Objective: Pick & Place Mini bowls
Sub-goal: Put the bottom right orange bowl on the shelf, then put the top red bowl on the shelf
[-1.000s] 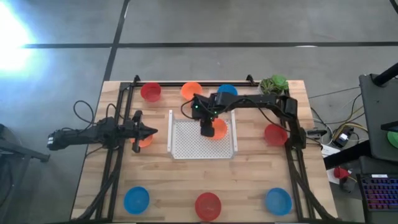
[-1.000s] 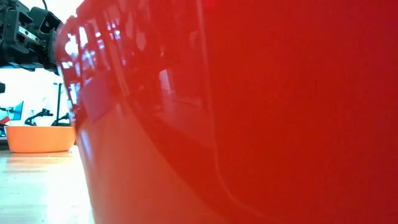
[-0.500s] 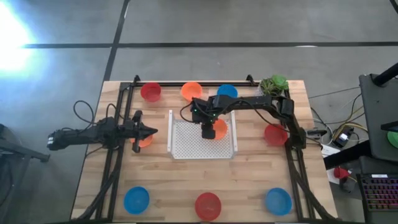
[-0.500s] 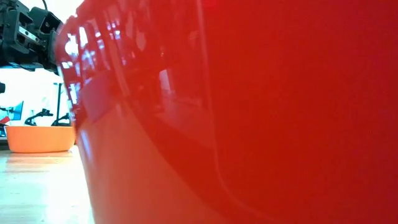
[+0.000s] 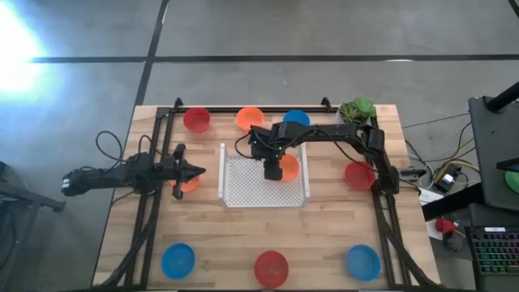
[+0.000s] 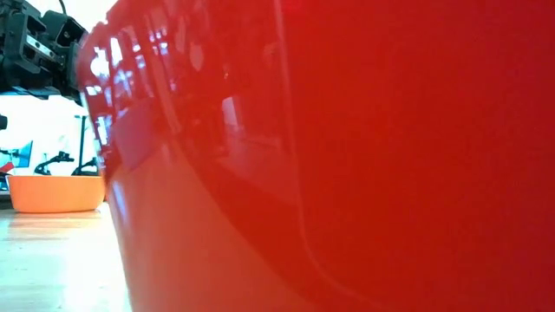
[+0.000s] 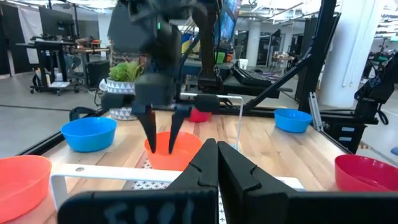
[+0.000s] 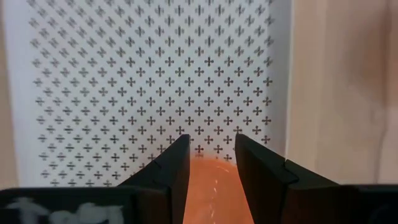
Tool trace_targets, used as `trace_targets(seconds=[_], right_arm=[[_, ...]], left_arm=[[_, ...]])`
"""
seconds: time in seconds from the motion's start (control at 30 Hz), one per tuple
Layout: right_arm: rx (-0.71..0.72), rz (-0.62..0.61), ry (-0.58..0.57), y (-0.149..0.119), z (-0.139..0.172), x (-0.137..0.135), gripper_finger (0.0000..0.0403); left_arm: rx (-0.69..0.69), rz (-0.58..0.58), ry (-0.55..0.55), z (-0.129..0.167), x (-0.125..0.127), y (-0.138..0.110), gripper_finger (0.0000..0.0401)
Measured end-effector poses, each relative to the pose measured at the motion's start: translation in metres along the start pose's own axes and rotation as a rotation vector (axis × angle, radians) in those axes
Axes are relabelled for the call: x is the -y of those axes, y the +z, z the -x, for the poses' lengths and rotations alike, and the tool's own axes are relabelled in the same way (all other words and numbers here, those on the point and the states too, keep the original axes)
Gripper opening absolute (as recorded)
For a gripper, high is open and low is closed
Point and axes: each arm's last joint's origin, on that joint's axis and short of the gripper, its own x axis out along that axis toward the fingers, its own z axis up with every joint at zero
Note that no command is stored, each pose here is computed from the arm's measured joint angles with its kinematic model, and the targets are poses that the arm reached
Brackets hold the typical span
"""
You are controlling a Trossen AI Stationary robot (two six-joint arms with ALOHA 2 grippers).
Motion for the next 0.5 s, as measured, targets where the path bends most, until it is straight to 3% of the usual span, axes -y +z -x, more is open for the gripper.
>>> trace_targets(seconds=[0.23,0.5], right_arm=[[0.102,0.017,-0.018,0.002,0.044,-0.005,0.0123],[0.288,0.091,-0.038,-0.006,0.114,-0.032,0.0113]], left_arm=[[0.003,0.066,-0.001,0.000,0.000,0.000,0.0000],[0.086,0.094,0.023,0.000,0.000,0.008,0.0000]])
